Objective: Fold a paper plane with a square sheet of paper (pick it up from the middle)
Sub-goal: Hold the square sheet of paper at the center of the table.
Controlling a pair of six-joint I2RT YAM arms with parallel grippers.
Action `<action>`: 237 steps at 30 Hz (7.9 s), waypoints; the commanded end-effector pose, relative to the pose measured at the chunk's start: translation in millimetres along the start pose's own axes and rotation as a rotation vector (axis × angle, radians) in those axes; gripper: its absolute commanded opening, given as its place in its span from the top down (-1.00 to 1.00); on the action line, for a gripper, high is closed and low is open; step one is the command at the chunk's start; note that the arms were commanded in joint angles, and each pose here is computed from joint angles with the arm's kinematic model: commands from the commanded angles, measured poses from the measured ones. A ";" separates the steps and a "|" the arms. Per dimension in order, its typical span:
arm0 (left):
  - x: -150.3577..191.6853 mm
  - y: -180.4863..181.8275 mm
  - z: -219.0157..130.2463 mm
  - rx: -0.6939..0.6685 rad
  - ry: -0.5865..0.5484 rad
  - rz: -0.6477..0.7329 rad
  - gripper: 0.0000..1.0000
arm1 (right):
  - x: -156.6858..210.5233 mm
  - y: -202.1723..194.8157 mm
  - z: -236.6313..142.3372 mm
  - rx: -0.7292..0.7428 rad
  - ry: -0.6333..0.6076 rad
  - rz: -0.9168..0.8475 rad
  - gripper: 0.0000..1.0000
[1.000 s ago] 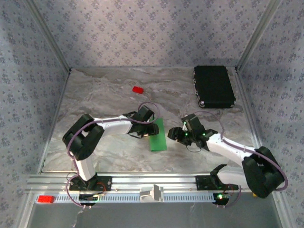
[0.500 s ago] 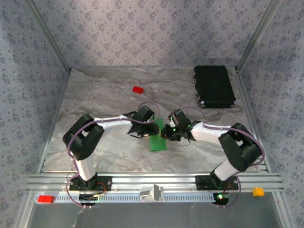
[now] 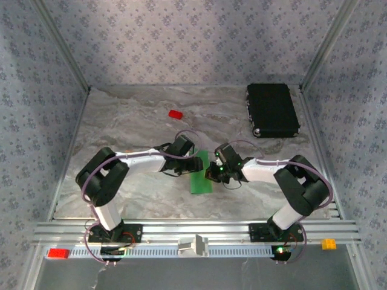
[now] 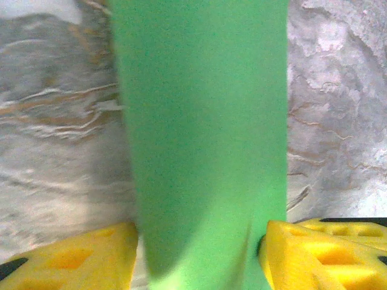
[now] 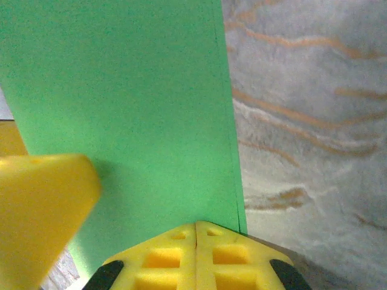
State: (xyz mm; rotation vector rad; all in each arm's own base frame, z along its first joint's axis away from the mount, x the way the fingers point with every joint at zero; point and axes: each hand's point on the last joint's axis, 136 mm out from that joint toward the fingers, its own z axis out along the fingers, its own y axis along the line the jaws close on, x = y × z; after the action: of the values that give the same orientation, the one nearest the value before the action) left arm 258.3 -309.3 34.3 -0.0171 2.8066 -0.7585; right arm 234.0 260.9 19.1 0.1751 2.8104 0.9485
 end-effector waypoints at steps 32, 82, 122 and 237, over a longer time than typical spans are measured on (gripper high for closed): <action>16.1 24.4 11.9 -0.005 0.037 0.000 0.14 | 12.7 -12.9 1.8 0.030 0.028 0.082 0.84; 21.9 55.4 29.4 -0.184 0.102 0.051 0.15 | -14.0 -43.8 -89.9 0.006 -0.246 0.133 0.66; 18.9 58.4 34.8 -0.224 0.100 0.063 0.13 | -8.5 -25.8 -66.9 0.009 -0.167 0.073 0.65; 23.6 37.3 21.5 0.213 0.130 -0.018 1.00 | 9.8 -56.4 15.0 0.181 0.089 0.027 0.94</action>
State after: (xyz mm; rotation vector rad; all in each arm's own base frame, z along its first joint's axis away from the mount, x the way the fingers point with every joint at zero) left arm 249.0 -309.2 18.9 0.0653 2.7654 -1.2163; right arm 253.3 263.7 18.0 0.0826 2.7999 0.9787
